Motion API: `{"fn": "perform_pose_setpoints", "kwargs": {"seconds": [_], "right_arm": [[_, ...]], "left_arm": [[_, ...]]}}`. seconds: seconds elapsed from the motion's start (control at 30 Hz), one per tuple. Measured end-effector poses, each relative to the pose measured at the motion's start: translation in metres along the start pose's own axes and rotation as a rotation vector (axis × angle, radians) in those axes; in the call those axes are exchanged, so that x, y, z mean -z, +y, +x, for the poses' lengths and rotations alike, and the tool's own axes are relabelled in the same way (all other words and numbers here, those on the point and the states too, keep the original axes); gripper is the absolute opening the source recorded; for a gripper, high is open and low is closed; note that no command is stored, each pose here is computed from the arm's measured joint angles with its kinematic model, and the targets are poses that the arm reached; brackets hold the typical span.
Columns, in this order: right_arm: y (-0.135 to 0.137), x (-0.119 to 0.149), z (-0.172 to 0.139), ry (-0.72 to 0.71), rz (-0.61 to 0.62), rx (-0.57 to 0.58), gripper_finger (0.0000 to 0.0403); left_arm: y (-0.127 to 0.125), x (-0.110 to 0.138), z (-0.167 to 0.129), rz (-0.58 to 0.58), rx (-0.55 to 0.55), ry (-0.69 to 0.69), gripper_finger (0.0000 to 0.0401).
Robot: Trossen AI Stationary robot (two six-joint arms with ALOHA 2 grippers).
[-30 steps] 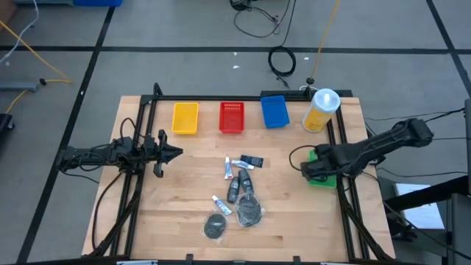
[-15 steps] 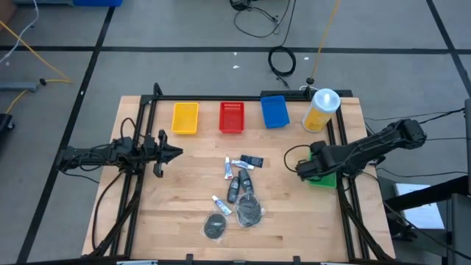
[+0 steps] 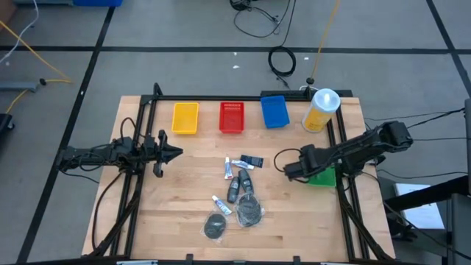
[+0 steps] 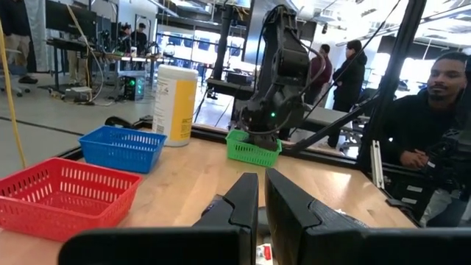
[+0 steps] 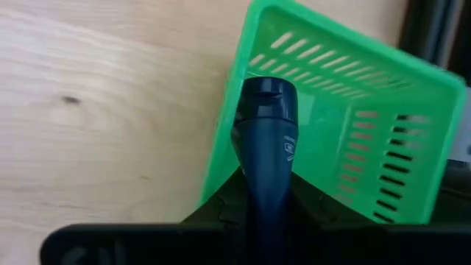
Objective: Pick & Place Travel size toiletries
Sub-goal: Put the blue shave cream into the green bin, then put the white toothpaste into the red bin
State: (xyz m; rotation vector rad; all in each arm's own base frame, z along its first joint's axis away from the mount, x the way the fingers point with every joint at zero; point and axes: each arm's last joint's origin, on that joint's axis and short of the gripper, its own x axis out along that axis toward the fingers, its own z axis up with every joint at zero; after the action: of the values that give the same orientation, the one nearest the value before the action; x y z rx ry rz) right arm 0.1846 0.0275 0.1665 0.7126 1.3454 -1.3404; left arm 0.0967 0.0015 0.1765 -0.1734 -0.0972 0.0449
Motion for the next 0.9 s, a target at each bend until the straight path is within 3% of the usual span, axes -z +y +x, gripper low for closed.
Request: {"fn": "perform_pose_setpoints", "kwargs": {"seconds": [0.47, 0.73, 0.9], "right_arm": [[0.007, -0.012, 0.006, -0.042, 0.092, -0.112, 0.0045], [0.005, -0.012, 0.009, -0.044, 0.032, -0.125, 0.0135], [-0.006, -0.015, -0.009, -0.067, 0.009, -0.165, 0.0178]], "left_arm": [[0.0, 0.0, 0.0, -0.013, 0.0, 0.0, 0.0026], [0.0, 0.0, 0.0, -0.018, 0.001, 0.001, 0.0026], [0.0, 0.0, 0.0, -0.017, 0.001, 0.001, 0.0026]]}}
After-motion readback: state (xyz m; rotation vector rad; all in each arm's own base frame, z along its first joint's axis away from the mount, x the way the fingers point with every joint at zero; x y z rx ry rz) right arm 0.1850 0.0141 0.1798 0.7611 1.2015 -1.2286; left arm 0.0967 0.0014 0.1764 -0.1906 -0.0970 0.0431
